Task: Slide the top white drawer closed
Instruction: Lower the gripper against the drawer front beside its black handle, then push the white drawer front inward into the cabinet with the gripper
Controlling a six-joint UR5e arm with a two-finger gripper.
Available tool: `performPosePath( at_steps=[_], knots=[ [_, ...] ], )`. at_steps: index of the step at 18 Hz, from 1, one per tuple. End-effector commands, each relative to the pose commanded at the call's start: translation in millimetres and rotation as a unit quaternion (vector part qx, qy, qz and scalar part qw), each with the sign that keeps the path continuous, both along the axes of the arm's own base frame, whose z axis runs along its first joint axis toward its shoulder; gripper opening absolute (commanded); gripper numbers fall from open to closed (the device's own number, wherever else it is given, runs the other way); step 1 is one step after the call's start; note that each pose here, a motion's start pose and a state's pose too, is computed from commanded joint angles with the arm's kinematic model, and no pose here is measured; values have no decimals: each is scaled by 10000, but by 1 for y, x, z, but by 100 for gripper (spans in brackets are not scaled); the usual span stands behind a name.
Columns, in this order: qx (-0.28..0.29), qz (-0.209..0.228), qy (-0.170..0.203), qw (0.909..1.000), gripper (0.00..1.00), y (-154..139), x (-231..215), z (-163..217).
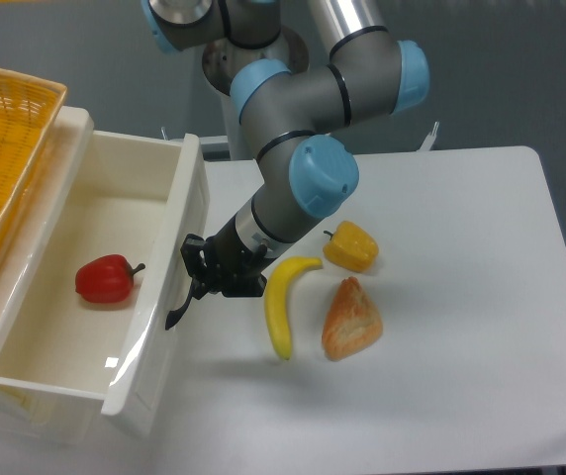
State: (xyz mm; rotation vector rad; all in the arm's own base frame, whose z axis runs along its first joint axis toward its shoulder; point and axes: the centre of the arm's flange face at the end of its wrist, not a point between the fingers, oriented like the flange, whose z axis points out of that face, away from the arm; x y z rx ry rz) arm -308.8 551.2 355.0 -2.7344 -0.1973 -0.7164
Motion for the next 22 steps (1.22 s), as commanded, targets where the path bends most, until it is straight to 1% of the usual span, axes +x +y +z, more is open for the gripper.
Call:
performPosePath(
  at_steps=[14,16,22],
  knots=[
    [40,-215,30,9998,12,12,26,6],
    [7,-176,9,9998,13,14,29,6],
    [-13,-259,4,9997,13,20,41,5]
  ],
)
